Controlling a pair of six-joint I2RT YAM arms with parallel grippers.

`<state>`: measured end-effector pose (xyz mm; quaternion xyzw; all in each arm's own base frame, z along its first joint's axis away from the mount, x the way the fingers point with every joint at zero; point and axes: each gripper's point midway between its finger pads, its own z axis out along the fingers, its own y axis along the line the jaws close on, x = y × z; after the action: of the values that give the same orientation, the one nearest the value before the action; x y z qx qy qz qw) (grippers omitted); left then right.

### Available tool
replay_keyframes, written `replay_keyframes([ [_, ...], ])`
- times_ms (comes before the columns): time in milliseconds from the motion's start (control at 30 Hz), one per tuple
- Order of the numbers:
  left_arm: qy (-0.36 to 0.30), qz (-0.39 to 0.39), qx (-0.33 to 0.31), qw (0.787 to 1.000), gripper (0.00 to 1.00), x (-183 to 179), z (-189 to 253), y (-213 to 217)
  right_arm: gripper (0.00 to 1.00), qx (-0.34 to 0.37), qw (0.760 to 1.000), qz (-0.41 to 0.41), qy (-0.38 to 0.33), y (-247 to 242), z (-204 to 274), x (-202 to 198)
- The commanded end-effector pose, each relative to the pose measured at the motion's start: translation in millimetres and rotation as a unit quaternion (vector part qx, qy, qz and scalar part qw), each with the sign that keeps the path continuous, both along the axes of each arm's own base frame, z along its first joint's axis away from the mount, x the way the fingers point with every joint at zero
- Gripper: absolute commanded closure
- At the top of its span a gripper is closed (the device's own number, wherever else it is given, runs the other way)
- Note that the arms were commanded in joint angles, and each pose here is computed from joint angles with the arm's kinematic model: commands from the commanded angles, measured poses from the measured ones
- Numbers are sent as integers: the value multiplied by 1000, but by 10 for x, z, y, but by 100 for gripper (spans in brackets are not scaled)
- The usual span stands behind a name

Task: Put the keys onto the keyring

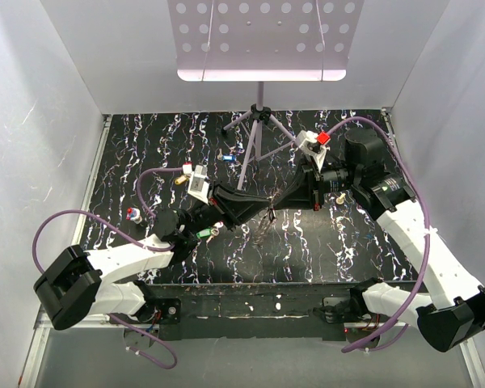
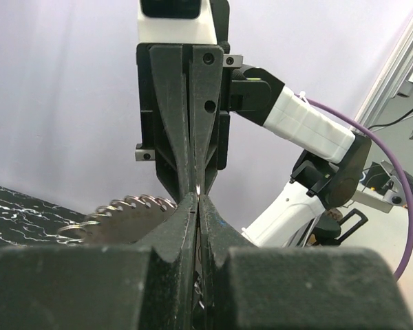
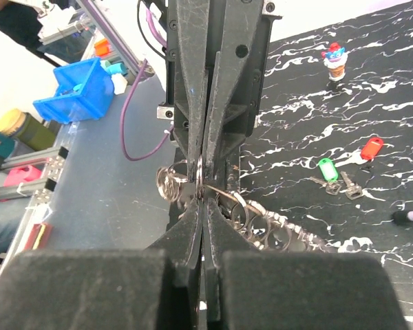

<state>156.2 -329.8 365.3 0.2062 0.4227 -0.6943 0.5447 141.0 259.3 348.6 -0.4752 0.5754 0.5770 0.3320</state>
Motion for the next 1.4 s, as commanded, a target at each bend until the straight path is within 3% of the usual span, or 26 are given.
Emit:
replay_keyframes([
  [0,-110,14,-130,985,100,-222,779,336,99,8,1000,11,28,35,17,-35],
  [300,-101,3,-122,987,100,-228,712,305,97,11,999,-21,30,66,92,98],
  [433,-92,10,-113,989,100,-201,624,333,75,13,1000,-6,-4,-19,181,28],
  [600,-86,16,-101,991,100,-171,552,345,62,29,997,14,-66,-71,265,-81],
  [967,-83,9,-95,992,100,-165,539,309,59,37,997,1,-69,16,289,46],
  [1367,-77,5,-93,993,100,-142,506,280,68,38,998,6,-53,85,283,38],
])
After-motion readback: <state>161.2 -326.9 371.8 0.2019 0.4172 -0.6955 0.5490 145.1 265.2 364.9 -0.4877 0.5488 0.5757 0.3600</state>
